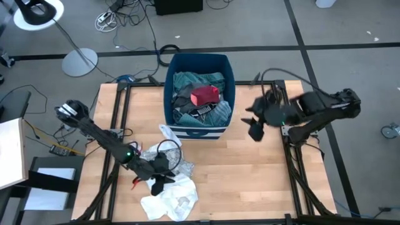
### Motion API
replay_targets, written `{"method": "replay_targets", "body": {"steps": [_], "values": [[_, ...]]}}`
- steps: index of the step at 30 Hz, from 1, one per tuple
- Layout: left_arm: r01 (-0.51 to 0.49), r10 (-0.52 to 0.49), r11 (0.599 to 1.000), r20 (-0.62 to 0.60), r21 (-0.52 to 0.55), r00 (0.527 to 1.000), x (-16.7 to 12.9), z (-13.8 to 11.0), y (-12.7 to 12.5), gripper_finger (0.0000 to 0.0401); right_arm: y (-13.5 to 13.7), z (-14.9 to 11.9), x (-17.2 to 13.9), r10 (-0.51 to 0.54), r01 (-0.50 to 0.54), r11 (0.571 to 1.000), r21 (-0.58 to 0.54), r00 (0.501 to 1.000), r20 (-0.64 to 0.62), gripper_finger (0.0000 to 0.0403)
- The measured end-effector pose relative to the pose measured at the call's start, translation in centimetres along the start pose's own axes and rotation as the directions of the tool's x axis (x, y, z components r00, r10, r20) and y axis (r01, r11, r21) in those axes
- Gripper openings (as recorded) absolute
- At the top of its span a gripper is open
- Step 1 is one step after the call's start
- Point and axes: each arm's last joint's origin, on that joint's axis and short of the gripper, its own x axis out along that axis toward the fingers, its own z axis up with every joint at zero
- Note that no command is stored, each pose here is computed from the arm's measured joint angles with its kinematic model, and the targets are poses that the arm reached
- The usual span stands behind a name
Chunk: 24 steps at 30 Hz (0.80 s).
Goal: Sort clothes
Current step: Put the white underwear into the blue bin
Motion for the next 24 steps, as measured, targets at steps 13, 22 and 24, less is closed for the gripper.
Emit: {"method": "replay_targets", "body": {"steps": [13,22,24], "values": [[-0.053,0.053,0.999,0.003,0.004,0.999,1.8,-0.1,-0.1,0.0043,4.7,-12.6,4.0,-0.06,0.06,0.995,0.077,0.998,0.001,0.021],[-0.077,0.076,0.997,0.104,0.006,0.992,1.9,1.7,0.5,0.0004,5.1,-22.9,9.5,0.079,-0.113,0.953,0.281,0.989,0.128,0.021],[-0.084,0.083,0.996,0.118,0.006,0.99,1.9,2.6,0.5,0.0003,4.9,-24.3,10.4,0.134,-0.182,0.929,0.323,0.977,0.166,0.021]]}}
